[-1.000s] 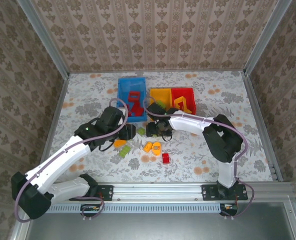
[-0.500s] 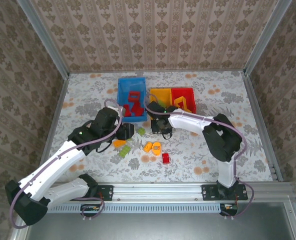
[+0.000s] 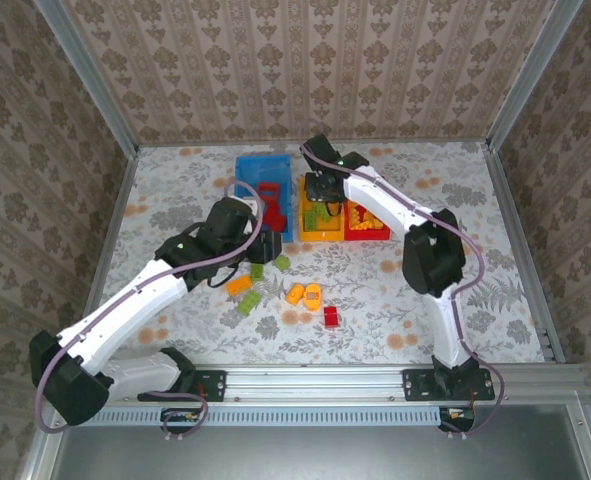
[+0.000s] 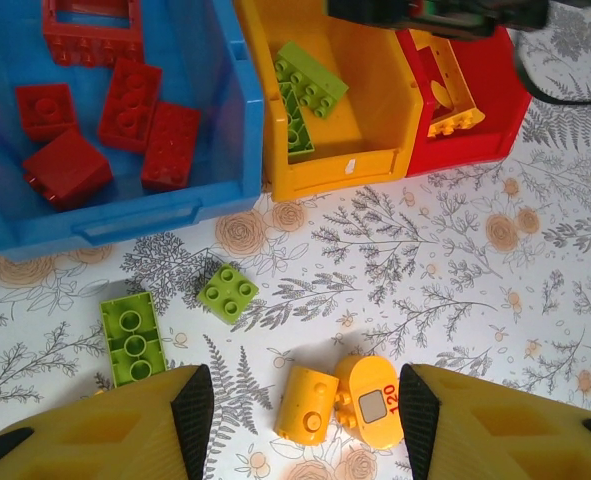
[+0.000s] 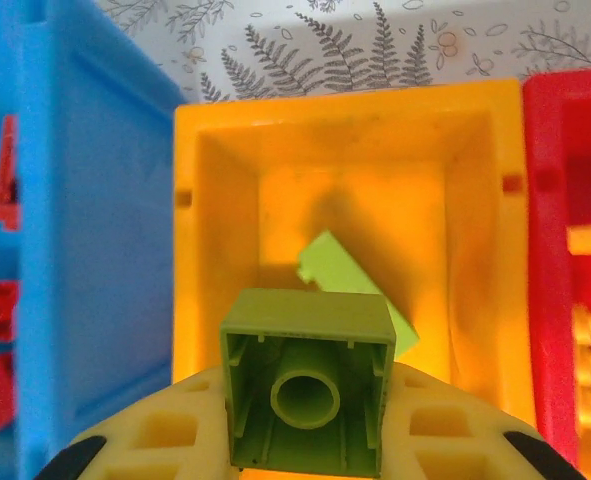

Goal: Sort the legos into containers by color

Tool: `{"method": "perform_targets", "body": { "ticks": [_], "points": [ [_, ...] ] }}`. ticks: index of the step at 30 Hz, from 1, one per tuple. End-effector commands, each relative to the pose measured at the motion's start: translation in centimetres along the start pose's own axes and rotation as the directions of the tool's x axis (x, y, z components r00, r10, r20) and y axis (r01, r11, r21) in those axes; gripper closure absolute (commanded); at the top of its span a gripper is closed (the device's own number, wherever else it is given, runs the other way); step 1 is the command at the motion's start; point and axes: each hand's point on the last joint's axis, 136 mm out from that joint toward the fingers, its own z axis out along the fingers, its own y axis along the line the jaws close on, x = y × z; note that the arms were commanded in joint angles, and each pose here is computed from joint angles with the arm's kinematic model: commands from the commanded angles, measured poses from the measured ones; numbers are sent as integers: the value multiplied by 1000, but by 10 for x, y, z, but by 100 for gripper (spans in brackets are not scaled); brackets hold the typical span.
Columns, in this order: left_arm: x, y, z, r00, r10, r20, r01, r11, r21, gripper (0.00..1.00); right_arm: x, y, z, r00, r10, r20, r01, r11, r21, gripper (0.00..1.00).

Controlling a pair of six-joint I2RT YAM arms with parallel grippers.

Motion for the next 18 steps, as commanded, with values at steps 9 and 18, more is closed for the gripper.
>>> {"method": "perform_targets", "body": {
  "ticks": [9, 18],
  "points": [
    [-10, -12, -4, 999, 27, 31, -28, 999, 22, 45, -11, -16, 59, 988, 10, -153, 0, 998, 61, 71],
    [-2, -6, -2, 999, 35, 3, -35, 999, 0, 45, -21, -6, 42, 992, 1, -128, 4, 999, 38, 48]
  ]
}}
